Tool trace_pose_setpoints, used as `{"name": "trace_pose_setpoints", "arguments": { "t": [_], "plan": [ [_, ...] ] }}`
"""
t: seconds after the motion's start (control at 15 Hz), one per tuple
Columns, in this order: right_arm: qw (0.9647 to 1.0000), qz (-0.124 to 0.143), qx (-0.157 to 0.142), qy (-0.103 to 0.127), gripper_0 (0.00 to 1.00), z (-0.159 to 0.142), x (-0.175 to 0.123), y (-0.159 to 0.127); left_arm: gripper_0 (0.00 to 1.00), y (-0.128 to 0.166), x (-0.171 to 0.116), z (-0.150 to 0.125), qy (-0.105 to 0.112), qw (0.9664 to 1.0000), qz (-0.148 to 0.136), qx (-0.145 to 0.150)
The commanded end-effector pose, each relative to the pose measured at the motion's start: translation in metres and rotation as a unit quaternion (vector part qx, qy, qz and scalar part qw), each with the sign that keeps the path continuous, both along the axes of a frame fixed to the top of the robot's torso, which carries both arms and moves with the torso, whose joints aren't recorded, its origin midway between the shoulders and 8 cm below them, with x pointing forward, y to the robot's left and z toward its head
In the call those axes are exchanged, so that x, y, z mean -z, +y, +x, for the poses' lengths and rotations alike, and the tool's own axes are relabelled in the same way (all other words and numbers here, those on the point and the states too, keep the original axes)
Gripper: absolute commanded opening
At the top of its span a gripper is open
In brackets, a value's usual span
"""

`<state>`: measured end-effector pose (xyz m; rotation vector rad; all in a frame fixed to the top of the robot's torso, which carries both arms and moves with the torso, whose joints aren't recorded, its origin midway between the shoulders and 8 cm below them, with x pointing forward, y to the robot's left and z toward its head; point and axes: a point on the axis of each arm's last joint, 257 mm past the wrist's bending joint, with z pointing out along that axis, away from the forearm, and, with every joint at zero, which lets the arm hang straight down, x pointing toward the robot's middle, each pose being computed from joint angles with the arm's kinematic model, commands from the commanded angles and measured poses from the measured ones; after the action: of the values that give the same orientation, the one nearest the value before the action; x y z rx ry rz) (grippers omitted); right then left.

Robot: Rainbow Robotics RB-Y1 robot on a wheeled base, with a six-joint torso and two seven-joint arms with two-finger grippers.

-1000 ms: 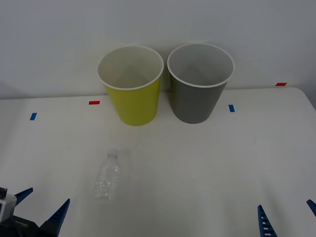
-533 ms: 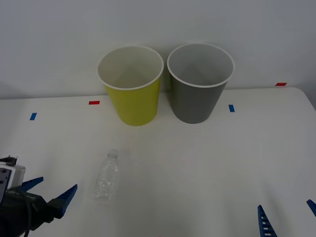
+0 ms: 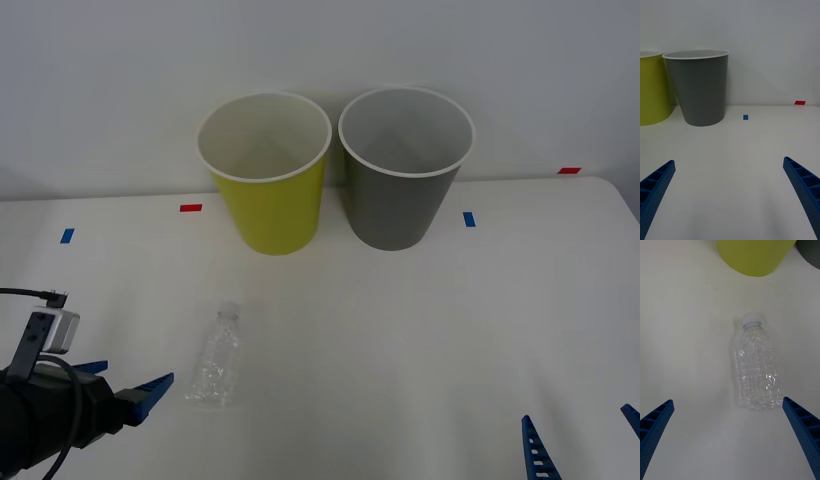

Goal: Put cans in the gray bin and PET bottles in the light green bin.

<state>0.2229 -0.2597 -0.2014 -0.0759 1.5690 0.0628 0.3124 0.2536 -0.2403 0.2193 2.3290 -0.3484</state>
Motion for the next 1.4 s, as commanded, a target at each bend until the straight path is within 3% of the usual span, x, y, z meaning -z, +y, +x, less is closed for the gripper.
{"name": "trace_pose_setpoints", "arguments": {
  "t": [0.07,0.27,0.67,0.87,1.0,1.4],
  "plan": [
    [1.0000,0.000,0.000,0.000,1.00,0.000,0.000,0.000,1.00,0.003,-0.001,0.005,0.020,0.9996,0.017,0.000],
    [1.0000,0.000,0.000,0.000,1.00,0.000,0.000,0.000,1.00,0.006,-0.002,0.008,0.040,0.9986,0.033,-0.001],
    [1.0000,0.000,0.000,0.000,1.00,0.000,0.000,0.000,1.00,-0.005,-0.009,0.013,0.075,0.9970,0.023,-0.004],
    [1.0000,0.000,0.000,0.000,1.00,0.000,0.000,0.000,1.00,-0.014,0.000,0.021,0.080,0.9968,0.009,-0.001],
    [1.0000,0.000,0.000,0.000,1.00,0.000,0.000,0.000,1.00,-0.016,-0.003,0.027,0.070,0.9975,0.009,0.001],
    [1.0000,0.000,0.000,0.000,1.00,0.000,0.000,0.000,1.00,-0.030,0.007,0.032,0.080,0.9960,0.035,0.019]
  ]
}}
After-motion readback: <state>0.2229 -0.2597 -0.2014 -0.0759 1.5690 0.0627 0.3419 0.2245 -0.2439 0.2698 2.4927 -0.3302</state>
